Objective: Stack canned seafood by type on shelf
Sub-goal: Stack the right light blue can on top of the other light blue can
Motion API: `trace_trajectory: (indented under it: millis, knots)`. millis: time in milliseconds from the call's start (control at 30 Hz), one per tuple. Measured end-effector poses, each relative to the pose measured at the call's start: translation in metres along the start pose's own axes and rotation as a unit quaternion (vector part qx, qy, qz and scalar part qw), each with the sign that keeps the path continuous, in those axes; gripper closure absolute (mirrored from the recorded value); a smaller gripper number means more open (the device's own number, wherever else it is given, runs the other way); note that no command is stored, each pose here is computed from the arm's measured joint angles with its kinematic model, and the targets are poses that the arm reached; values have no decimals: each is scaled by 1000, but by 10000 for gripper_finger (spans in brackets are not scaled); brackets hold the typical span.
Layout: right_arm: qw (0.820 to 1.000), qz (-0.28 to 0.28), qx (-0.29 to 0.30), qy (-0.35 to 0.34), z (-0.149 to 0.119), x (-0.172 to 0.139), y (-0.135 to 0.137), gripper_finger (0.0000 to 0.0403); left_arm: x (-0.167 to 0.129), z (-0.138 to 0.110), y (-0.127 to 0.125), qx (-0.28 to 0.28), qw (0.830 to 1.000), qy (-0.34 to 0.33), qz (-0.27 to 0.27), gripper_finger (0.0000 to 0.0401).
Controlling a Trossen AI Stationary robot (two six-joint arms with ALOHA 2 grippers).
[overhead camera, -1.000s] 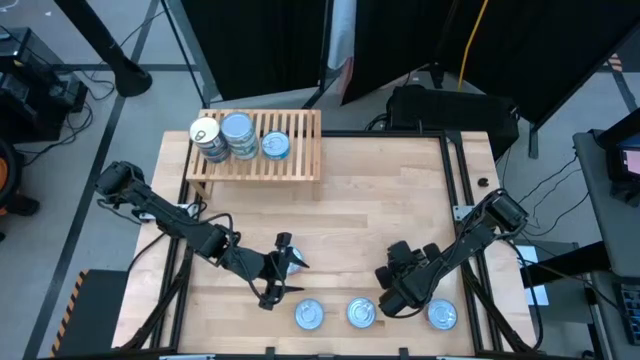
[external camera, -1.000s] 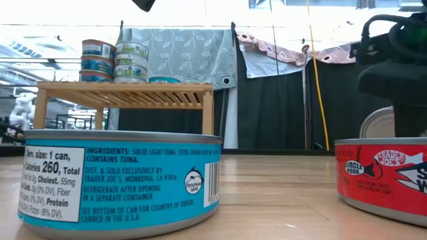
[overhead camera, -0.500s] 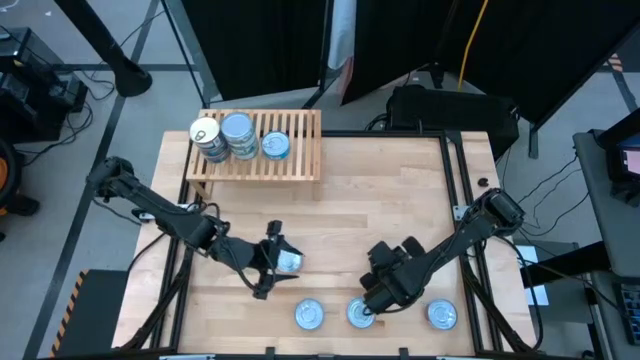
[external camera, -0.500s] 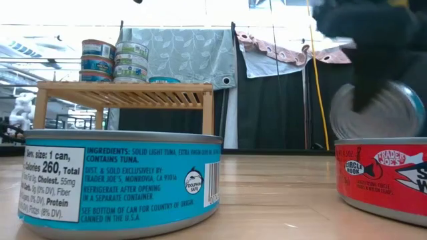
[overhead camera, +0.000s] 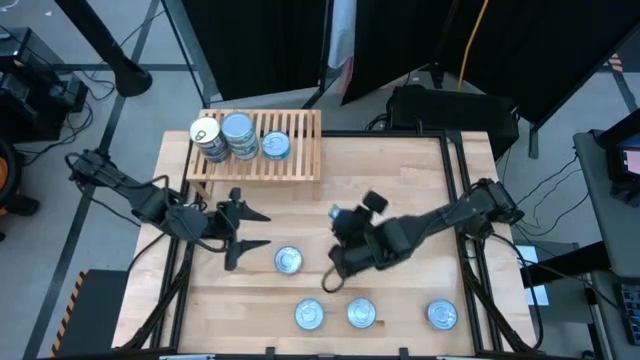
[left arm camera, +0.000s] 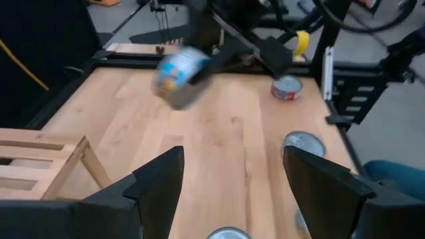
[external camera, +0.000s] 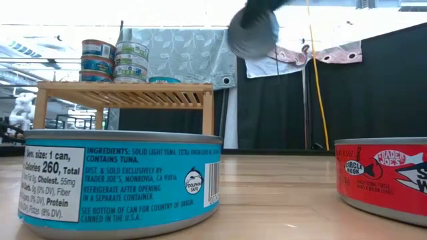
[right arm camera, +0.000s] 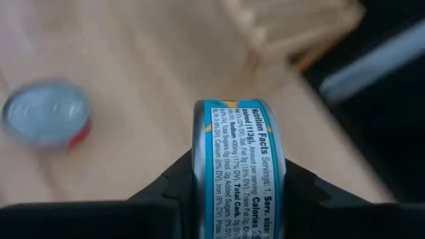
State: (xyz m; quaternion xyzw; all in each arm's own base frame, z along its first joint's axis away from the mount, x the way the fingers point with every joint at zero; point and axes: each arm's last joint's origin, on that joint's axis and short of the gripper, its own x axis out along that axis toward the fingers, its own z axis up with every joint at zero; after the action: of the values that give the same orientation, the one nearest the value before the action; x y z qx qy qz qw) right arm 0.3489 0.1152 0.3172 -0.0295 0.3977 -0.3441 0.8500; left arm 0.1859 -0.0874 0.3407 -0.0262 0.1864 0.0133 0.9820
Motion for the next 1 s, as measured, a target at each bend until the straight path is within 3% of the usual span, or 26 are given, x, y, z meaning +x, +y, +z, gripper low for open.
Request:
trace_trajectory:
  millis: [133, 433, 600, 767, 1000]
  knots:
    - [993, -30, -71, -84, 37, 4, -11, 273, -8, 1, -2, -1, 1000, -9, -15, 136]
    - [951, -44, -231, -202, 104, 49, -36, 273, -19, -10, 1, -5, 999, 43, -17, 136]
    - [919, -43, -317, -228, 121, 92, -46, 273, -36, -22, 15, -41, 995, 95, 6, 136]
    - [893, -84, -379, -227, 130, 136, -58, 273, -47, -25, 23, -30, 994, 105, 16, 136]
    - [887, -118, -393, -214, 130, 185, -65, 273, -53, -24, 28, 9, 996, 90, 27, 136]
